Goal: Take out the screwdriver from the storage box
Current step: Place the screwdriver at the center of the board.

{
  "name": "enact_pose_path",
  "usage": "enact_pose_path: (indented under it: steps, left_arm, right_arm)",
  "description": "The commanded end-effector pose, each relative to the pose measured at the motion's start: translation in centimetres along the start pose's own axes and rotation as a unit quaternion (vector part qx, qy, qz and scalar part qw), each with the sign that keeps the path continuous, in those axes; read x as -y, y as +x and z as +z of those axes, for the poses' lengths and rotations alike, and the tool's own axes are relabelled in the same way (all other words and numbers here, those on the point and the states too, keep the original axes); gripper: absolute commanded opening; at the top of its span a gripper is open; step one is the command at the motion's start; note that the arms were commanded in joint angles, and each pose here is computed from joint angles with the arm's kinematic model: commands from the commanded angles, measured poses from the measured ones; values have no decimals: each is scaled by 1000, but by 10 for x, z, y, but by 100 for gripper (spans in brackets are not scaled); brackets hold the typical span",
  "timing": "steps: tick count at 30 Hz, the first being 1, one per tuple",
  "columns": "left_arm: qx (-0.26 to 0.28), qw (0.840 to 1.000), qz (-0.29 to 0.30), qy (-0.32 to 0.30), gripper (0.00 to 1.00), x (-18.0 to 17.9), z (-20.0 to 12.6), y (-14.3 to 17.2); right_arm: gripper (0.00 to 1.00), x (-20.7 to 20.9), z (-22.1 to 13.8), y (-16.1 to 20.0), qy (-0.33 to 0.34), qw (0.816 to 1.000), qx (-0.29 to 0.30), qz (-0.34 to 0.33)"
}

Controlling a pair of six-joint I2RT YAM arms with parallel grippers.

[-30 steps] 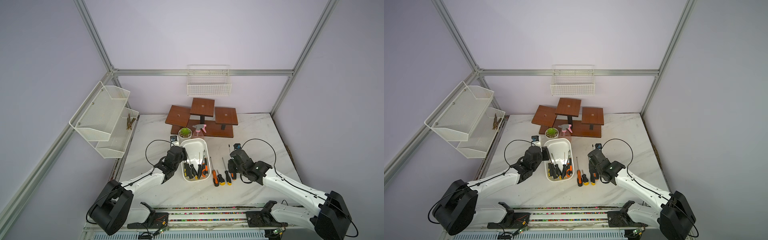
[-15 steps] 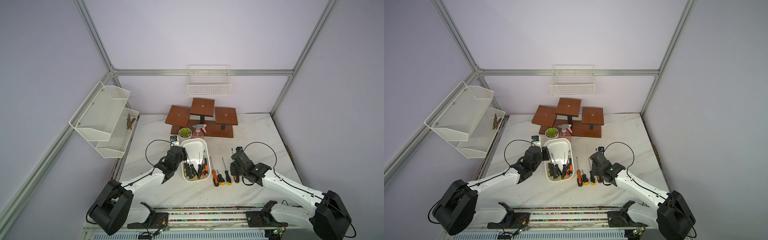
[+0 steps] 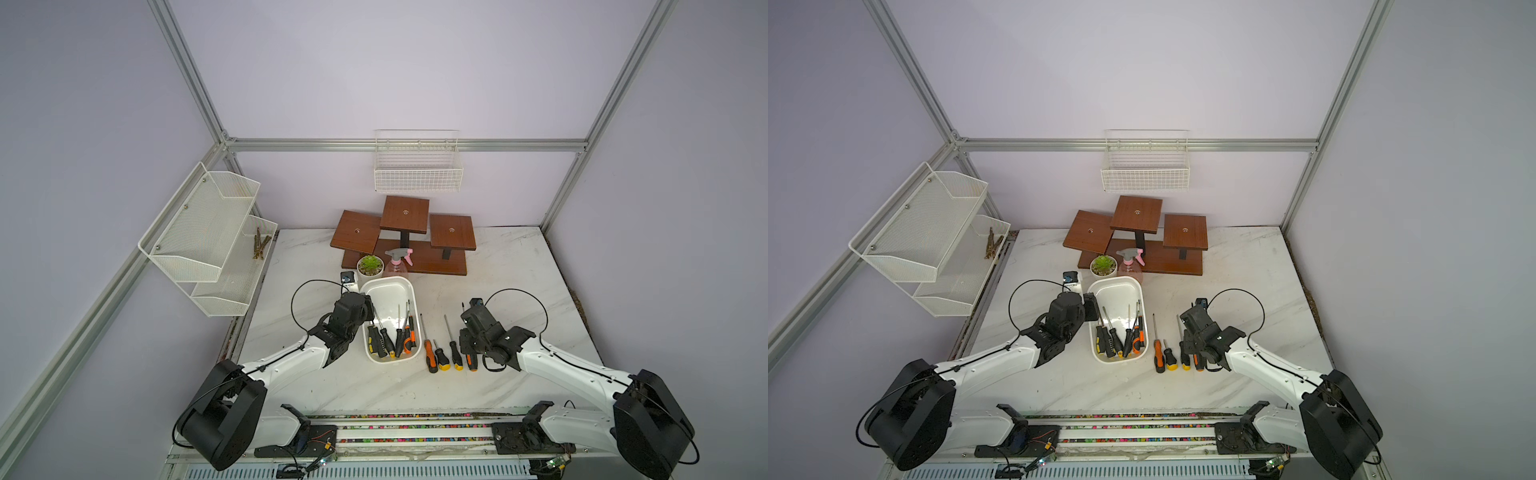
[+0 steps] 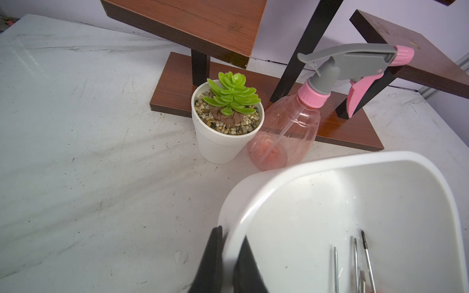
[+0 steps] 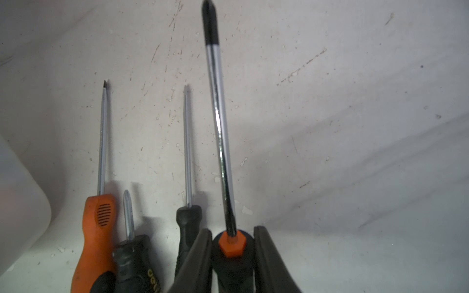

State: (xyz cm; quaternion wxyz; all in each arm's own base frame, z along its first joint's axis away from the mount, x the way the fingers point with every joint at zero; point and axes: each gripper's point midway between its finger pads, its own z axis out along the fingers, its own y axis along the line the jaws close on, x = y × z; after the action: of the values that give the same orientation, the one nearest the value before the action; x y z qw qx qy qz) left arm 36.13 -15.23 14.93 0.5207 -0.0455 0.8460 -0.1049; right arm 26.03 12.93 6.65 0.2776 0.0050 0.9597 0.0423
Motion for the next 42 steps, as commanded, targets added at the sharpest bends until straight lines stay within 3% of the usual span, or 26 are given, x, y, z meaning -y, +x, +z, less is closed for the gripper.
enact_pose_path:
  steps: [1,28,42]
  left_arm:
    - [16,1000,-1,13,0,6,-3,-9]
    - [14,1000,0,13,0,7,-1,-8]
    - [15,1000,0,12,0,7,-1,-8]
  right_arm:
    - [0,-4,5,-7,-11,1000,10,2]
    - [0,-2,31,5,-14,999,-35,12]
    - [18,-2,33,6,-19,999,-42,11]
